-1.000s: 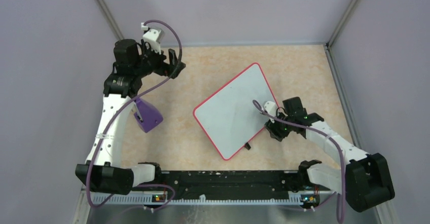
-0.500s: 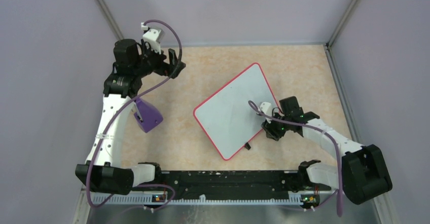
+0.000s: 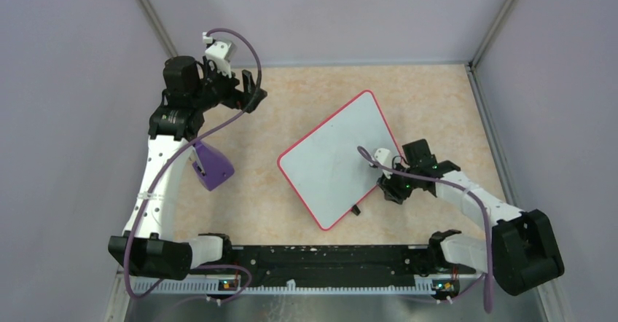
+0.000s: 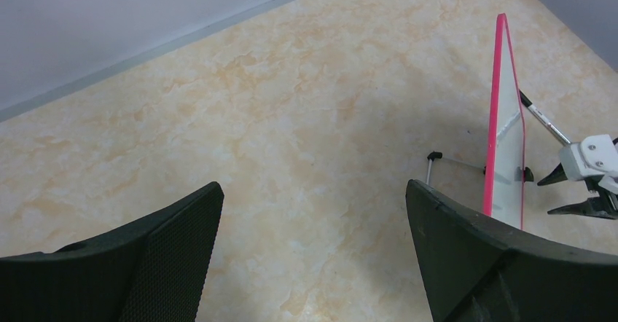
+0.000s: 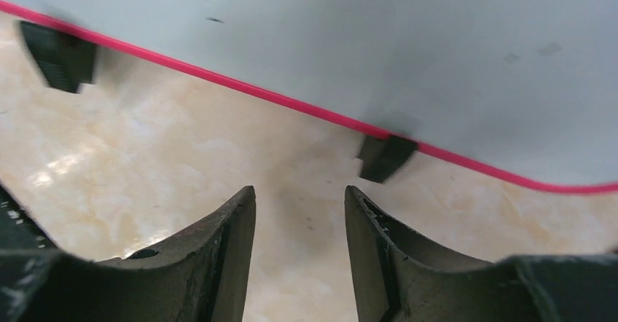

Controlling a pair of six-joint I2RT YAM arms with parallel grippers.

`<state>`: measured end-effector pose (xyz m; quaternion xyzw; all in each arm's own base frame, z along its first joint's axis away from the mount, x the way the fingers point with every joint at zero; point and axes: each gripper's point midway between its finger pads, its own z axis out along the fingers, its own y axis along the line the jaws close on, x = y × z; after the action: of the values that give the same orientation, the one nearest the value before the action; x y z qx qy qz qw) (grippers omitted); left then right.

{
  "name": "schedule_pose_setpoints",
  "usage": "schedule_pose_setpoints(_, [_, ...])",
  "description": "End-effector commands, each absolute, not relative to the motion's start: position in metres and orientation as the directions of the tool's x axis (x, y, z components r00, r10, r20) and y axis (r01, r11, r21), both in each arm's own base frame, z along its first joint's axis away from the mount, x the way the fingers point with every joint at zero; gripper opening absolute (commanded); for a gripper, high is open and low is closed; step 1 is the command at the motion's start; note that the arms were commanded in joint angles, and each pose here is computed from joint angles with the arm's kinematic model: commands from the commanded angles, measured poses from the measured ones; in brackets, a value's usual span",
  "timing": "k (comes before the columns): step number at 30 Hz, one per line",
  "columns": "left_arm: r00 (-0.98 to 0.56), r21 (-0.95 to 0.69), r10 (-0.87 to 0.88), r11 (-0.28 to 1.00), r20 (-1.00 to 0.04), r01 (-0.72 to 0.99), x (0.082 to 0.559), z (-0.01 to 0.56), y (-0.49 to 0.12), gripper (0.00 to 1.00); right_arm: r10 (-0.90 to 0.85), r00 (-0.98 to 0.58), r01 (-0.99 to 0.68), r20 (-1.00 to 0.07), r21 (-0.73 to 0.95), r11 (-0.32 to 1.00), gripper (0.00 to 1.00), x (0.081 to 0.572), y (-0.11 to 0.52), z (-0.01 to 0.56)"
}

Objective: Write a sentence on the whiteboard
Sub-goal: Move the whiteboard to the center of the board.

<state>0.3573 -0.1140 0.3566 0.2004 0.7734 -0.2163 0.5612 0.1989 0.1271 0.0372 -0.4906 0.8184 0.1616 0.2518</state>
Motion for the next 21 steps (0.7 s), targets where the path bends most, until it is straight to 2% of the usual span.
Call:
schedule_pose_setpoints(1, [-0.219,-0.087,0.052,0.810,-0.974,0.580,0.358,0.378,-0.119,0.99,-0.699,-0.445,-0.807,-0.560,-0.088,0.584,0.47,0.237,0.101,0.046])
schedule_pose_setpoints(4, [-0.222,-0.089,0.052,0.809,-0.974,0.581,0.358,0.377,-0.119,0.99,-0.687,-0.466,-0.782,-0.558,-0.103,0.614,0.50,0.251,0.097,0.046])
schedule_pose_setpoints(9, [-0.222,-0.086,0.055,0.812,-0.974,0.577,0.358,0.375,-0.118,0.99,-0.651,-0.418,-0.802,-0.634,-0.079,0.592,0.57,0.261,0.118,0.055])
schedule_pose_setpoints(15, [-0.225,-0.088,0.056,0.809,-0.973,0.581,0.358,0.375,-0.119,0.99,-0.689,-0.376,-0.861,-0.619,-0.039,0.506,0.57,0.244,0.141,0.046])
schedule_pose_setpoints(21, [-0.220,-0.082,0.059,0.809,-0.974,0.582,0.357,0.376,-0.119,0.99,-0.718,-0.384,-0.885,-0.581,0.008,0.466,0.51,0.223,0.145,0.035])
